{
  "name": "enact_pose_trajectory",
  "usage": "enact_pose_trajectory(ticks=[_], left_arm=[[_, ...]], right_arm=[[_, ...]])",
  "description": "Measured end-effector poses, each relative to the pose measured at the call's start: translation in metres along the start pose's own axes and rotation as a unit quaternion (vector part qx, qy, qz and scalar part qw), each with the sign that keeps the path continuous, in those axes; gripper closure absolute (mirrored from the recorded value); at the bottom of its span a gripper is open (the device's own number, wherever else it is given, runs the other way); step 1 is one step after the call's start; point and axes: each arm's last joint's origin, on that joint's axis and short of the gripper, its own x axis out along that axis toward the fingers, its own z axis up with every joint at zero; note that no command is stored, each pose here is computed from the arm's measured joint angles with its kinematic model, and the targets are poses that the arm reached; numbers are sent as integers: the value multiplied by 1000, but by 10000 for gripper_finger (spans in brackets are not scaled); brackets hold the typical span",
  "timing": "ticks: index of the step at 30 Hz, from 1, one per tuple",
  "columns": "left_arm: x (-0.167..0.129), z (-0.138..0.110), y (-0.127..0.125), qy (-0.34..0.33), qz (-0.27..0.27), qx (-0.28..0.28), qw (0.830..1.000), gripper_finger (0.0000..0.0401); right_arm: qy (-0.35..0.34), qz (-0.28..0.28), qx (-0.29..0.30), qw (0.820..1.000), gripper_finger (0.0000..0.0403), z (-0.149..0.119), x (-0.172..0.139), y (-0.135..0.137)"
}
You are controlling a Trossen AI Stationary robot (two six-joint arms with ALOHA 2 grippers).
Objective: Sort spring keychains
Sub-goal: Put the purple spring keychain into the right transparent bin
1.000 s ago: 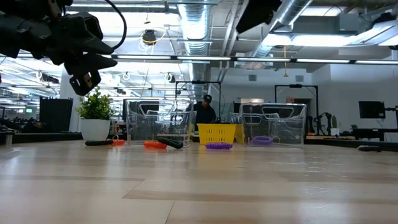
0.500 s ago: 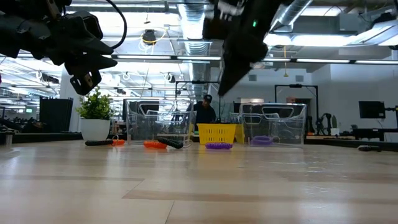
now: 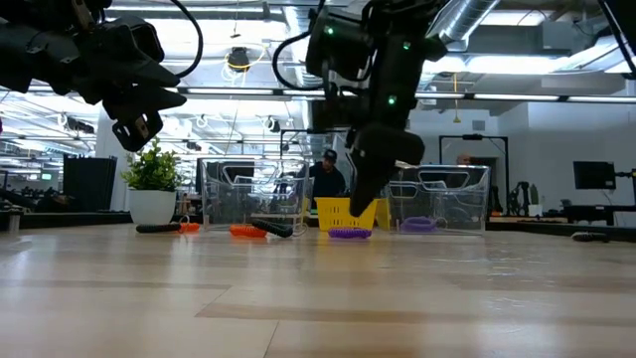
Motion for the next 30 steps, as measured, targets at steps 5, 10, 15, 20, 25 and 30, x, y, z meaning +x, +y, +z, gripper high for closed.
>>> enact_pose_trajectory(ticks=[5, 10, 15, 20, 25, 30], left_arm=[[0, 0, 0, 0, 0, 0, 1000, 306], [0, 0, 0, 0, 0, 0, 1000, 306], [0, 0, 0, 3, -4, 0, 1000, 306], [0, 0, 0, 4, -6, 0, 1000, 306], [0, 0, 0, 4, -6, 0, 1000, 306], [0, 0, 0, 4, -6, 0, 1000, 306]], right_arm=[[-17, -7, 10, 1000, 344, 2, -1, -12], [-7, -8, 1, 1000, 344, 0, 7, -20], [3, 7, 1, 1000, 344, -1, 23, -18], [14, 8, 4, 1000, 344, -2, 35, -16], [15, 7, 15, 1000, 344, -2, 36, -16], [9, 7, 10, 1000, 344, -1, 30, -12]])
